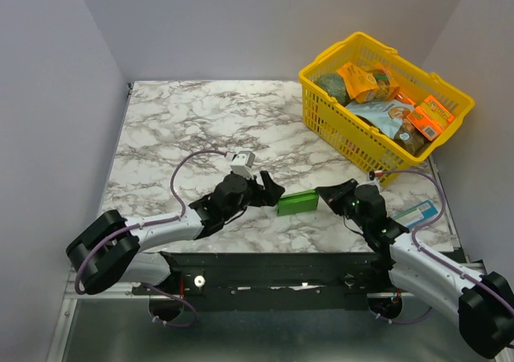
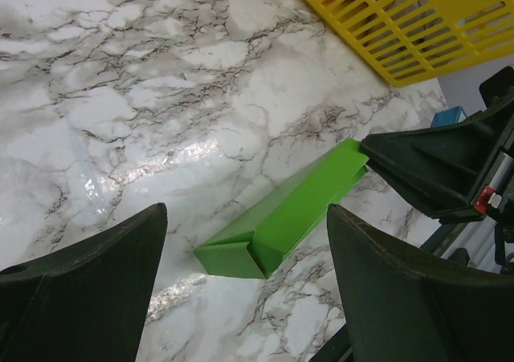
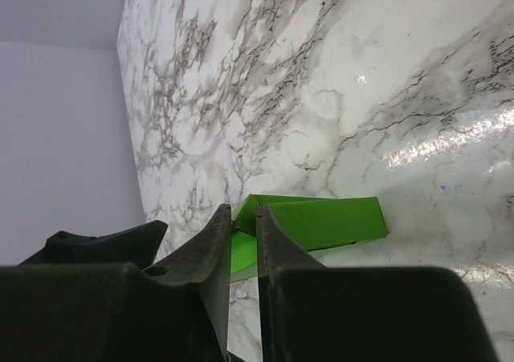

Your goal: Fold the paper box

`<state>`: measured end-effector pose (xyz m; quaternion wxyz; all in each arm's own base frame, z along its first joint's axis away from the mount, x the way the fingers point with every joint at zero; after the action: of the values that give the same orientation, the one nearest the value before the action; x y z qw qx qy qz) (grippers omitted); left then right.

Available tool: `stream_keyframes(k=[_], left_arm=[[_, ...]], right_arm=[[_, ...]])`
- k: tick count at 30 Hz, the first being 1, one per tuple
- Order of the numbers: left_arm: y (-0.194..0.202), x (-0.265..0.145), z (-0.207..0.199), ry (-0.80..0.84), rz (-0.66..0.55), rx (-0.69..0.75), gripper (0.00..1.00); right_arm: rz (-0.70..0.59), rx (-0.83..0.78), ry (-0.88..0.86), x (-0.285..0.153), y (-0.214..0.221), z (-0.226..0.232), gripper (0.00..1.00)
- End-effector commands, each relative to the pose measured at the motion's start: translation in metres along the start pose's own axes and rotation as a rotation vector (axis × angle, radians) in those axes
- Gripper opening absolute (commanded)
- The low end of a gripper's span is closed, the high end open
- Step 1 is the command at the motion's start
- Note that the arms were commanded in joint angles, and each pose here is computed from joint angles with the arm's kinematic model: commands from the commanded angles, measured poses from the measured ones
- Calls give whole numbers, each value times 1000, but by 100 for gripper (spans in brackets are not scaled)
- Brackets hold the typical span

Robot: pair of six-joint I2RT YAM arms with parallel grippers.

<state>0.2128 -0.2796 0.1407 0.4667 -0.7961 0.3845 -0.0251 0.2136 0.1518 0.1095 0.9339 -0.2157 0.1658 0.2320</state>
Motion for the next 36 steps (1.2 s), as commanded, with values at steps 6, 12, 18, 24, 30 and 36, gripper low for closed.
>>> stream_keyframes(k=[6,12,18,24,30,36], left_arm=[[7,15,-4,60,42,-126,87],[19,14,-2,72,92,-154,78],[23,9,3,75,94,-130,78],[21,-2,11,16,97,-128,93],[16,-22,12,-19,94,-216,99],[24,-21,3,13,132,-407,99]], right_arm=[[74,-71,196,-5,18,-52,3],[73,-74,201,-6,18,-54,2],[72,-76,208,-7,19,-57,0],[70,-96,220,-8,18,-58,0],[58,-103,205,-9,16,-55,1],[54,-108,195,-9,15,-53,0]])
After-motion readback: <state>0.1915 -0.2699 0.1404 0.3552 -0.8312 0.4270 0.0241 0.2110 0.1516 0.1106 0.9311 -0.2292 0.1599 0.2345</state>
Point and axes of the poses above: each gripper's point midway between its finger pads, its own x axis out along the fingers, its own z axis along the line the jaws close on, y = z × x, the point moved 4 cm from there along -x, back along the fingers, and after that the axes turned 2 degrees about x, right-handed, at the moved point
